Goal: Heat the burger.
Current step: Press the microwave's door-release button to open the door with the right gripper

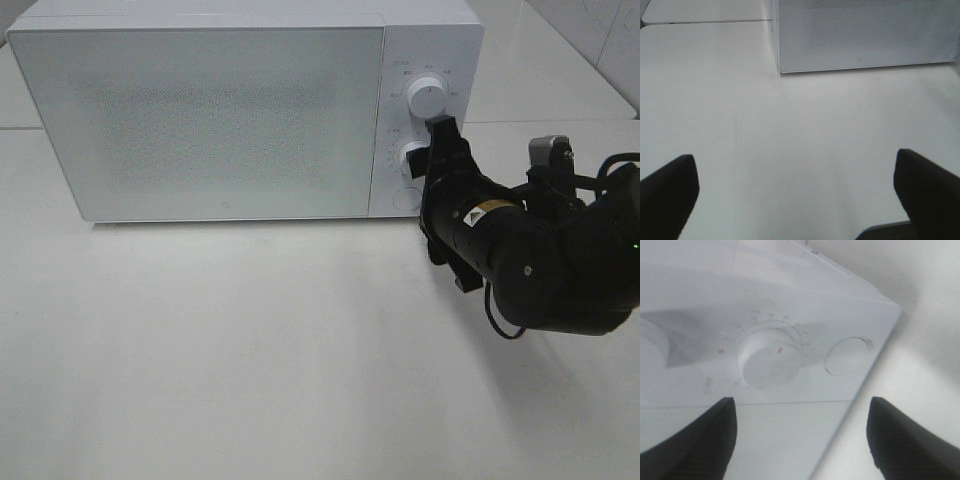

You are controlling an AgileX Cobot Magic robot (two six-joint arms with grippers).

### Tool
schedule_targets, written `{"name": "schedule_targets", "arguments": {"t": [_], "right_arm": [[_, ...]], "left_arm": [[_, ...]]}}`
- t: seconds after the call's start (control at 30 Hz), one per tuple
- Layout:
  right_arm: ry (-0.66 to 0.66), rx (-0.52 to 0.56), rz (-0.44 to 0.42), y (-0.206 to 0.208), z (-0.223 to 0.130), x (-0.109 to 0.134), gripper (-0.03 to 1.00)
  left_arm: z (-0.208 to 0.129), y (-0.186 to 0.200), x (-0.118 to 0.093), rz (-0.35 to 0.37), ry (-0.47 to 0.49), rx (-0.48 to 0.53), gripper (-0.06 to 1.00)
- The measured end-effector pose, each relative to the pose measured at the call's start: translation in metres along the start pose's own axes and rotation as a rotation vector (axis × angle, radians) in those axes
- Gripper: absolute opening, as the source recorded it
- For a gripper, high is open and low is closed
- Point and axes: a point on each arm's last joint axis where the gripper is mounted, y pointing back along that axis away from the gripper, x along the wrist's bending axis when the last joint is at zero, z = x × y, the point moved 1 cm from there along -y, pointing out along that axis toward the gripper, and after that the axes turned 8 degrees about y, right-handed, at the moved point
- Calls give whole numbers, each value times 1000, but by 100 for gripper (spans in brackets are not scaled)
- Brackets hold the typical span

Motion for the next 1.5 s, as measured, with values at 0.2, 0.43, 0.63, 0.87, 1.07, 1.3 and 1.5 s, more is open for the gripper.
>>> {"name": "schedule_targets", "arguments": {"t": [0.2, 0.43, 0.63, 0.87, 1.07, 1.3, 1.5], "right_arm": [[212, 127, -93, 16, -5, -9, 71], [573, 323, -145, 37, -8, -4, 71], [804, 450, -137, 54, -8, 2, 71], [1002, 583, -96, 76, -7, 11, 71], [1158, 723, -55, 98, -5, 26, 71], [1301, 794, -40, 124, 8, 42, 71], [1359, 802, -29, 152, 23, 50, 71]], "left_arm": [[0, 0, 0, 0, 0, 0, 98], [0, 0, 0, 0, 0, 0, 98], [0, 0, 0, 0, 0, 0, 98], [0, 0, 0, 0, 0, 0, 98], [0, 0, 0, 0, 0, 0, 98], [0, 0, 0, 0, 0, 0, 98], [0, 0, 0, -1, 0, 0, 98]]}}
